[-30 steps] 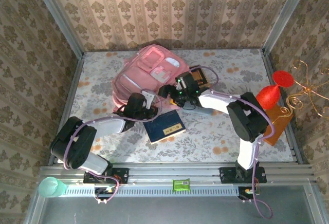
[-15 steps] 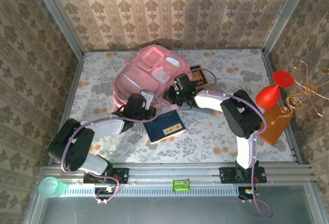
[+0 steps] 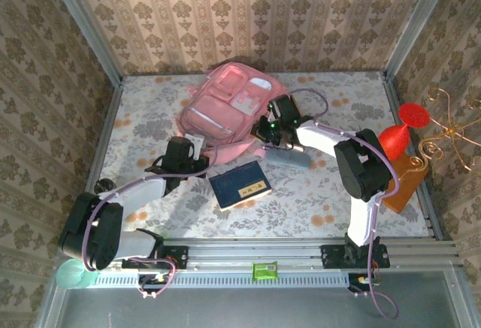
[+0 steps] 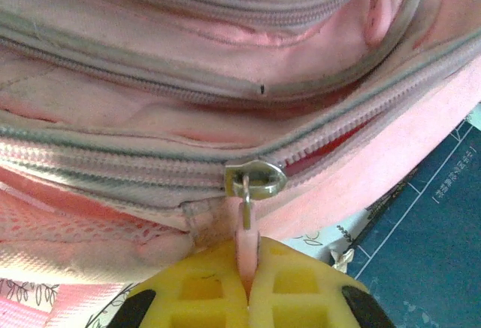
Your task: Pack the student bag
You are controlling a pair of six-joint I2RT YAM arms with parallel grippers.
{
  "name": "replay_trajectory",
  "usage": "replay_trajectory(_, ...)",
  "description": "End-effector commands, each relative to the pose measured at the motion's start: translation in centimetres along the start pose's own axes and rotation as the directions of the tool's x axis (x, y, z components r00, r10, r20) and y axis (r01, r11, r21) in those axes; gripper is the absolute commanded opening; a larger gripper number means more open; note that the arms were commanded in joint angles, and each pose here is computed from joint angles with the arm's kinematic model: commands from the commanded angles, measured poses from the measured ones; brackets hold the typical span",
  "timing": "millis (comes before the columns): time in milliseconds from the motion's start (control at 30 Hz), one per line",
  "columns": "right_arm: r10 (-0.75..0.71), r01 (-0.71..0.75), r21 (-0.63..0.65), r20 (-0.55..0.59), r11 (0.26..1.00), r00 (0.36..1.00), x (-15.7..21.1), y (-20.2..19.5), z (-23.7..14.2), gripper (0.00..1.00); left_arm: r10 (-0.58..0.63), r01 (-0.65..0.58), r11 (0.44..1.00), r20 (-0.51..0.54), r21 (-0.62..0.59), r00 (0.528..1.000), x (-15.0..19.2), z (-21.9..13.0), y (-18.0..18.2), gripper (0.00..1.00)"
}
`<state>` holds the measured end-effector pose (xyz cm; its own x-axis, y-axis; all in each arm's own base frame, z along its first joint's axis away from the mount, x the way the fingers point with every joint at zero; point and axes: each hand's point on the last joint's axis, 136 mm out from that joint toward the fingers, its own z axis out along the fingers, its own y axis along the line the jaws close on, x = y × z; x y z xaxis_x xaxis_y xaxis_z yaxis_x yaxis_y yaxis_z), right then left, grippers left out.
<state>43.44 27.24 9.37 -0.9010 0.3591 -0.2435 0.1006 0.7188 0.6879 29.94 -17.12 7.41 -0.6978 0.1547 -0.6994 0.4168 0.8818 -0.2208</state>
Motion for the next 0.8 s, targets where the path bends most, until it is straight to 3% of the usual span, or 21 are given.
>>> replay_trajectory(0, -0.134, 0.134, 0.021, 0.023, 0.991, 0.991, -2.9, 0.8, -0.7, 0.06, 0.017, -0.015, 0.998, -0.037, 0.058, 0.999, 0.6, -0.2, -1.2, 0.00)
replay_trajectory(200, -0.160, 0.160, 0.030, 0.001, 0.987, 0.987, -4.9, 1.1, -0.1, 0.20, 0.060, -0.063, 0.962, 0.023, 0.266, 0.998, -1.6, -0.6, -7.8, 0.00)
replay_trajectory(400, -0.167, 0.159, 0.107, 0.070, 0.981, 0.983, -6.3, -1.1, -4.2, 0.55, 0.089, -0.100, 0.946, 0.048, 0.309, 0.995, -3.5, 0.3, -10.8, 0.00)
replay_trajectory(500, -0.131, 0.126, 0.058, 0.098, 0.990, 0.987, -4.5, -0.8, -6.1, 0.72, 0.097, -0.106, 0.942, 0.045, 0.319, 0.994, -3.2, 0.8, -11.5, 0.00)
replay_trajectory(600, -0.073, 0.073, -0.013, 0.057, 0.997, 0.996, -1.1, -0.1, -5.6, 0.84, 0.109, -0.111, 0.942, 0.025, 0.316, 0.994, -2.4, 1.5, -11.7, 0.00)
replay_trajectory(767, -0.052, 0.053, -0.026, 0.015, 0.998, 0.999, 2.4, 1.2, -3.1, 0.89, 0.125, -0.124, 0.942, 0.015, 0.313, 0.992, -2.0, 1.8, -11.8, 0.00)
